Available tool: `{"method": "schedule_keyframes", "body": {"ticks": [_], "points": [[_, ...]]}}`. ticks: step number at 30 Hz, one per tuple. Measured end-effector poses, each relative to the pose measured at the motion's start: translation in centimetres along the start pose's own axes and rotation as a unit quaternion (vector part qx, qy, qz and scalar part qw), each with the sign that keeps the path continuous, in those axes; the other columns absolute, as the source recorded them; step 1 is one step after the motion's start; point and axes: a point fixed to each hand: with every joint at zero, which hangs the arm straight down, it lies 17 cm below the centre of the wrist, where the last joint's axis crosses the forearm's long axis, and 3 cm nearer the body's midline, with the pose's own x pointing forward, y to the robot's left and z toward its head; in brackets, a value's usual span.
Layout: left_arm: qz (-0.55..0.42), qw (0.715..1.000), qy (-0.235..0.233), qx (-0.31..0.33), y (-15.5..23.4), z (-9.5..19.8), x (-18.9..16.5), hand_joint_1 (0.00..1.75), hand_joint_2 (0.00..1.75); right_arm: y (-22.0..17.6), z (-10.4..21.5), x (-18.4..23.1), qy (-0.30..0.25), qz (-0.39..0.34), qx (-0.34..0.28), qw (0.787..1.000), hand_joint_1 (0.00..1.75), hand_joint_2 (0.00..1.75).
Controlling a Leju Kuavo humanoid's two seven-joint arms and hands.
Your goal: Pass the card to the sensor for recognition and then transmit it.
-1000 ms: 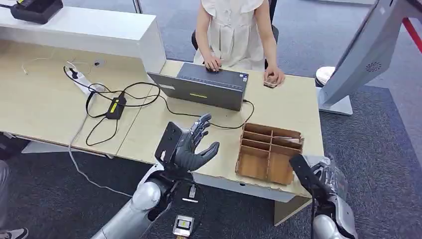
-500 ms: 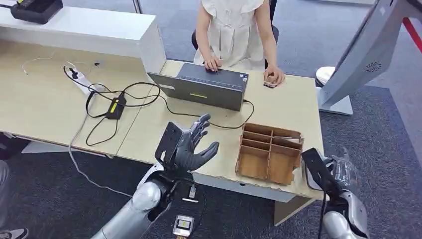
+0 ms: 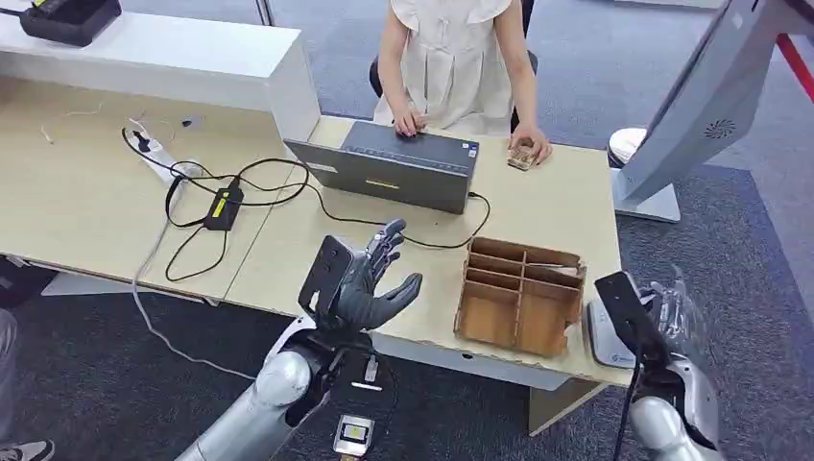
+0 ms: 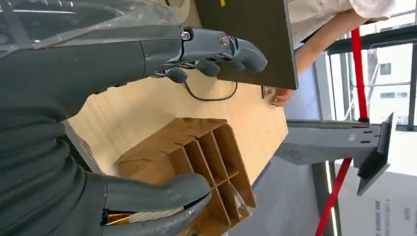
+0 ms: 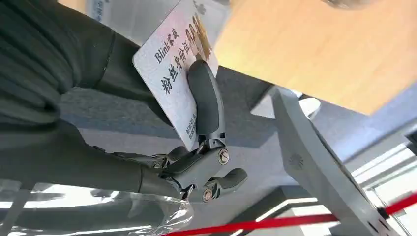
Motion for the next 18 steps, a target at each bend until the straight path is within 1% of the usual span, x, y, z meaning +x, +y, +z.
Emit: {"method": "schedule_keyframes", "body": {"ticks": [5,12,14,15,16,17,18], "points": [[0.002,1.000,-0.003,-0.012,-0.5,0.0,0.2,0.00,1.75,-3.3,-1.2,4.1,-0.045,-0.034,-0.039,0.998,1.75,1.75],[0.002,1.000,-0.003,-0.013,-0.6,0.0,0.2,0.00,1.75,-3.4,-1.2,4.2,-0.046,-0.034,-0.040,0.998,1.75,1.75],[0.001,1.000,-0.004,-0.017,-0.8,0.0,0.3,0.00,1.75,-4.2,-1.5,5.1,-0.056,-0.038,-0.048,0.997,1.75,1.75],[0.001,0.999,-0.005,-0.035,-1.6,-0.1,0.4,0.00,1.75,-6.4,-2.3,8.1,-0.092,-0.049,-0.069,0.992,1.75,1.75],[0.004,0.998,-0.018,-0.055,-2.7,-0.4,1.0,0.00,1.75,-10.3,-4.4,14.7,-0.160,-0.057,-0.092,0.981,1.75,1.75],[0.006,0.998,-0.023,-0.059,-3.1,-0.5,1.2,0.00,1.75,-11.4,-5.2,17.5,-0.184,-0.061,-0.095,0.976,1.75,1.75],[0.008,0.998,-0.023,-0.060,-3.3,-0.6,1.2,0.00,1.75,-11.7,-5.5,18.8,-0.195,-0.064,-0.094,0.974,1.75,1.75]]}}
